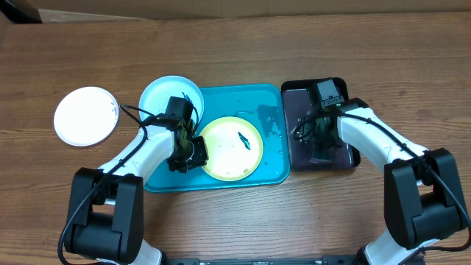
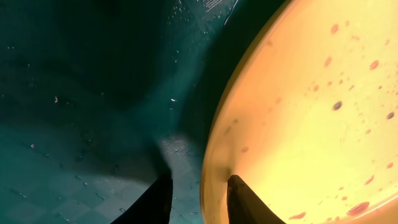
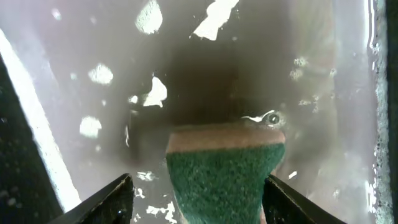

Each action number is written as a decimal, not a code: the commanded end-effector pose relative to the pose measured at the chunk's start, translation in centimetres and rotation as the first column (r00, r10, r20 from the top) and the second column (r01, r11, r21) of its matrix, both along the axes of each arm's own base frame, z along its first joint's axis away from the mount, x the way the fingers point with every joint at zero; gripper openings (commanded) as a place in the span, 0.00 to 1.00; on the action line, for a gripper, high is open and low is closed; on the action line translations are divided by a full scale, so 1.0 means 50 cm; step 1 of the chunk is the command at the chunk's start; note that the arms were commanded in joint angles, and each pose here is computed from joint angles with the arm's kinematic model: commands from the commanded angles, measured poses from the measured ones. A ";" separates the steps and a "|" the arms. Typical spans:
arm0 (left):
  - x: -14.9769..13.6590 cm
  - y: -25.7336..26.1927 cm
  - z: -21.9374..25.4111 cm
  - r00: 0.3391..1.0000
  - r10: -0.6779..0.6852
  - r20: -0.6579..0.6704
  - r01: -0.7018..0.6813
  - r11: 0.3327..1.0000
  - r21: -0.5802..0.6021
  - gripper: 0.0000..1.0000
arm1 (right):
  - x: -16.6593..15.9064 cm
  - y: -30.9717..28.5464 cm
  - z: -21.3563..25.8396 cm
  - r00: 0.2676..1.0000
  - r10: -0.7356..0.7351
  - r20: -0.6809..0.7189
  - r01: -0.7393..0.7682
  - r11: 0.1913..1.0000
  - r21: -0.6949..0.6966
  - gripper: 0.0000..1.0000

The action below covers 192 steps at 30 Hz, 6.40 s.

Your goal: Clean dirty plates on tray and stack at the side

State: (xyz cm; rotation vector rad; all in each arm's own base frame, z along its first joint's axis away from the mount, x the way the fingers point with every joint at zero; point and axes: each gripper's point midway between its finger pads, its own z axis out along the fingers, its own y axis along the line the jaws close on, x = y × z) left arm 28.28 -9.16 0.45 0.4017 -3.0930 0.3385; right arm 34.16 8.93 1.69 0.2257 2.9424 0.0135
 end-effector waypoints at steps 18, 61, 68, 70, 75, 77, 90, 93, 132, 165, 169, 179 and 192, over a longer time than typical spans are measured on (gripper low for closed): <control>-0.008 0.002 -0.009 1.000 -0.015 -0.016 0.015 1.000 0.000 0.32 | -0.015 -0.021 0.063 0.998 0.013 -0.067 -0.018 0.997 -0.074 0.70; -0.005 0.002 -0.009 1.000 -0.014 -0.010 0.014 1.000 -0.001 0.35 | -0.006 -0.019 0.072 0.998 0.017 -0.053 -0.021 0.997 -0.071 0.66; -0.005 0.002 -0.009 1.000 -0.015 -0.010 0.015 1.000 -0.001 0.35 | -0.020 -0.003 0.037 0.998 0.020 -0.063 -0.021 1.000 -0.018 0.69; -0.005 0.002 -0.009 1.000 -0.014 -0.009 0.014 1.000 -0.001 0.35 | -0.015 0.019 0.033 0.998 0.031 -0.051 -0.029 0.999 0.045 0.69; -0.005 0.002 -0.009 1.000 -0.015 -0.010 0.015 1.000 -0.001 0.35 | 0.014 0.035 0.038 1.000 0.027 0.009 -0.028 0.996 0.083 0.63; -0.006 0.002 -0.009 1.000 -0.015 -0.011 0.015 1.000 -0.001 0.35 | 0.017 0.035 0.039 1.000 0.027 0.015 -0.028 0.996 0.084 0.60; -0.005 0.002 -0.009 1.000 -0.014 -0.010 0.014 1.000 -0.001 0.35 | 0.006 0.010 0.003 0.998 -0.055 0.025 0.054 0.998 0.042 0.55; -0.006 0.002 -0.009 1.000 -0.015 -0.011 0.015 1.000 -0.001 0.35 | 0.017 0.014 0.004 0.997 -0.055 0.049 0.052 0.997 0.050 0.53; 0.029 0.008 0.009 0.999 0.038 0.024 -0.036 0.997 -0.061 0.26 | 0.057 0.022 0.172 0.996 0.084 0.037 -0.084 0.996 0.002 0.06; 0.026 0.014 0.015 0.999 0.038 0.009 -0.038 0.998 -0.048 0.04 | 0.049 0.021 0.165 0.996 0.085 0.019 -0.085 0.996 0.002 0.04; 0.024 0.012 0.015 0.999 0.037 0.006 -0.037 0.998 -0.051 0.04 | 0.044 0.023 0.164 0.996 0.087 0.009 -0.087 0.996 0.011 0.04; 0.017 -0.011 0.015 1.000 -0.004 0.007 0.005 0.999 -0.047 0.09 | 0.036 0.021 0.150 0.996 0.087 -0.005 -0.087 0.996 0.009 0.04; 0.013 -0.006 0.012 1.000 -0.008 0.002 0.008 1.000 -0.023 0.04 | 0.033 0.020 0.150 0.996 0.087 -0.011 -0.087 0.996 0.007 0.04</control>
